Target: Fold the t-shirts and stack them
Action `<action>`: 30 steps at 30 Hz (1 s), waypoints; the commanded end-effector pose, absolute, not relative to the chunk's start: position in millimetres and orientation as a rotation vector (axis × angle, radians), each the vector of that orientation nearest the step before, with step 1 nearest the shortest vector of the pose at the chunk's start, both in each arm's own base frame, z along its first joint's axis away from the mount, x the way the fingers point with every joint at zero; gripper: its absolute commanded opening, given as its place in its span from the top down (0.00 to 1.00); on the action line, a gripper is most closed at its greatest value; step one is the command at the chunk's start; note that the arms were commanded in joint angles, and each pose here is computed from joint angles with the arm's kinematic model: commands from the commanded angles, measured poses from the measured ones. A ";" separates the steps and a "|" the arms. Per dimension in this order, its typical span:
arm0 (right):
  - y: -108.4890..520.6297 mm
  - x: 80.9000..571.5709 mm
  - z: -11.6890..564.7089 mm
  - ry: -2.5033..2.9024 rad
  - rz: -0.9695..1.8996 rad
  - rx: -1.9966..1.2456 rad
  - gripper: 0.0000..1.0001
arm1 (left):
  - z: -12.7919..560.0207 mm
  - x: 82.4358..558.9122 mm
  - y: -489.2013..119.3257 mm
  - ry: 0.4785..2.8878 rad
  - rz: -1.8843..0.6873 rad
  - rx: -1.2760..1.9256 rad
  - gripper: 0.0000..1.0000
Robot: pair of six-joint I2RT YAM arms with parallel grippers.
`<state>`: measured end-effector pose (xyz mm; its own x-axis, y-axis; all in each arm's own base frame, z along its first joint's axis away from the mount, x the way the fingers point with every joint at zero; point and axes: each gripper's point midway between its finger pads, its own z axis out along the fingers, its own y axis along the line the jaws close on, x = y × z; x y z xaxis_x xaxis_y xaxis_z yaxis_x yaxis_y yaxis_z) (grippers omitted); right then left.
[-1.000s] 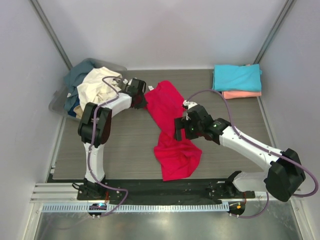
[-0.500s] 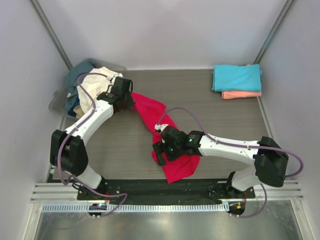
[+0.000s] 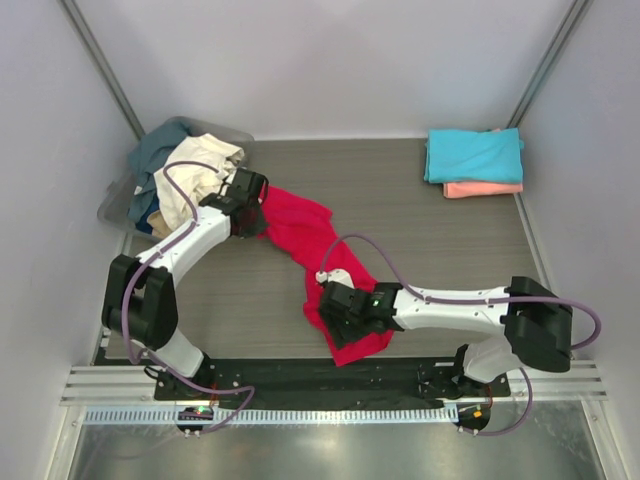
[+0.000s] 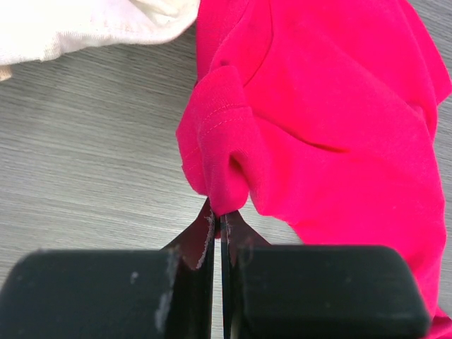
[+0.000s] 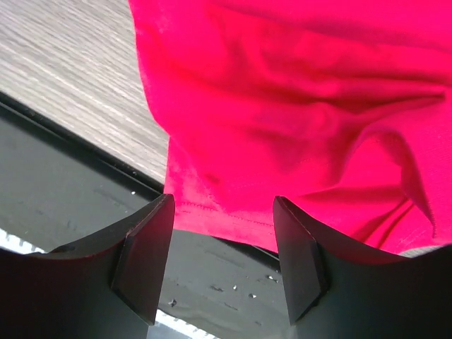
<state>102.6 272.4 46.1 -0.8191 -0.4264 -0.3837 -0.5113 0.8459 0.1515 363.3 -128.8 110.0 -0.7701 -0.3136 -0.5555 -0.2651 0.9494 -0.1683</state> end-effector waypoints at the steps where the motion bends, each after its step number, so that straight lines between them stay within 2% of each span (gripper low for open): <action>1: 285.3 114.7 53.0 2.630 0.330 -0.665 0.37 | 125.7 366.8 -128.3 2.436 -0.127 -0.420 1.00; 11: 307.3 125.9 52.1 2.589 0.278 -0.715 0.38 | 118.9 361.3 -124.1 2.447 -0.104 -0.415 1.00; 20: 314.6 133.4 42.2 2.581 0.227 -0.738 0.44 | 113.0 360.8 -124.3 2.460 -0.102 -0.409 1.00; 23: 312.0 134.4 36.3 2.584 0.200 -0.743 0.50 | 110.3 360.8 -124.9 2.464 -0.103 -0.408 1.00; 25: 309.7 135.3 34.3 2.582 0.185 -0.742 0.57 | 109.2 360.2 -125.3 2.467 -0.102 -0.406 1.00; 26: 309.1 135.9 34.8 2.579 0.181 -0.739 0.64 | 109.2 360.2 -125.3 2.467 -0.102 -0.406 1.00; 29: 308.2 136.6 38.9 2.569 0.190 -0.728 0.74 | 109.2 359.6 -124.4 2.467 -0.101 -0.408 1.00; 30: 307.9 137.1 40.5 2.565 0.192 -0.725 0.81 | 109.8 359.7 -124.2 2.465 -0.100 -0.408 1.00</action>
<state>128.5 298.3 25.2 -0.7715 -0.4897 -0.4063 -0.5343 0.8453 -0.0041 354.5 -124.5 96.3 -0.7848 -0.3038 -0.5401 -0.2684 0.9522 -0.1457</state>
